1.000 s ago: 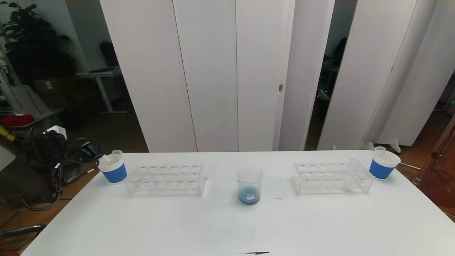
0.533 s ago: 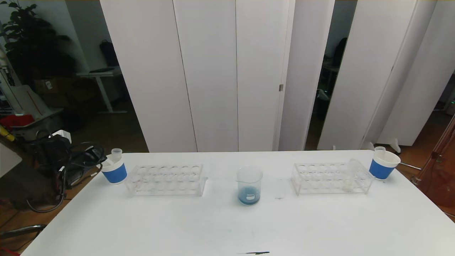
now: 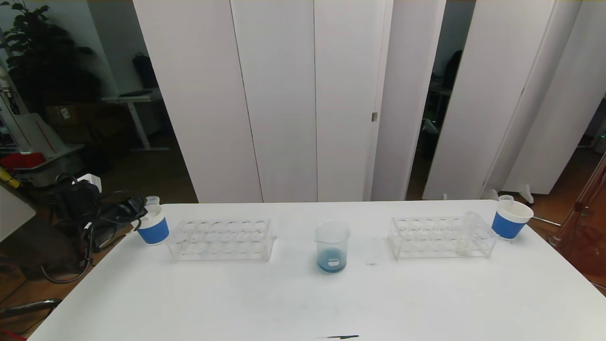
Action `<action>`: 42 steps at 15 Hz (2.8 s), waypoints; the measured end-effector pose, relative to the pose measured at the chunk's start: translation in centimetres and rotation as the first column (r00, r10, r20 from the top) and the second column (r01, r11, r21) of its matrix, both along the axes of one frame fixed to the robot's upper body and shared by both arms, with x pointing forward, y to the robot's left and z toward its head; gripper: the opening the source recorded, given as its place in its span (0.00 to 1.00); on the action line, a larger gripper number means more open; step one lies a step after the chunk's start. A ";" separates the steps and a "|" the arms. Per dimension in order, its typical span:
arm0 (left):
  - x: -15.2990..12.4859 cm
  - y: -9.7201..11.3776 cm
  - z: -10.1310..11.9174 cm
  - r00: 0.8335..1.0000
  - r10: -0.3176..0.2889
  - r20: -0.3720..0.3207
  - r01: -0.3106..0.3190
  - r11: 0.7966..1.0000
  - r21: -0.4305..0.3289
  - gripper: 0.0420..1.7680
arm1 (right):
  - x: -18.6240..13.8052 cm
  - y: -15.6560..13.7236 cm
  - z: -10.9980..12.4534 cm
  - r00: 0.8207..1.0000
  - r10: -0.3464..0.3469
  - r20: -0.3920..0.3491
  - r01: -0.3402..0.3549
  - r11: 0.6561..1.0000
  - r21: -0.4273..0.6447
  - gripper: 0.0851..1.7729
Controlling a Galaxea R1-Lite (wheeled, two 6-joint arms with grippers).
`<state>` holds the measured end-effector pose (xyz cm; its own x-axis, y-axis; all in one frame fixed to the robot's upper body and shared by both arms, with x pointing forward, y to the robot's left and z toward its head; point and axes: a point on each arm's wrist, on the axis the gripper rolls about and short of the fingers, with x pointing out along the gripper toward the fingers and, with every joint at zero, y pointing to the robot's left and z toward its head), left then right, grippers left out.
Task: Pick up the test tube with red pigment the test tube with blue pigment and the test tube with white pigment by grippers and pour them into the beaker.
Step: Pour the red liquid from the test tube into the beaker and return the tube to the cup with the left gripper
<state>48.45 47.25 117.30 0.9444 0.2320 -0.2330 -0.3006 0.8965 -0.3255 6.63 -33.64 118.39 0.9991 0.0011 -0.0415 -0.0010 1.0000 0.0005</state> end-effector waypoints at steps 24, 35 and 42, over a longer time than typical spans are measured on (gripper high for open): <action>-17.3 -7.9 14.6 0.987 -0.131 0.093 0.106 0.966 0.234 0.99 | 0.0 0.0 0.0 1.000 0.000 0.000 0.000 1.000 0.000 0.99; -36.0 -13.8 8.5 0.956 -0.292 0.010 0.273 0.904 0.329 0.99 | 0.0 0.0 0.0 1.000 0.000 0.000 0.000 1.000 0.000 0.99; -39.3 -14.0 3.3 0.955 -0.294 0.044 0.251 0.876 0.412 0.99 | 0.0 0.0 0.0 1.000 0.000 0.000 0.000 1.000 0.000 0.99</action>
<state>9.12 33.29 120.60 0.9971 0.0148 -0.0752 -0.0102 0.9981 0.0603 6.63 -33.64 118.40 0.9992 0.0011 -0.0411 -0.0010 1.0000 0.0009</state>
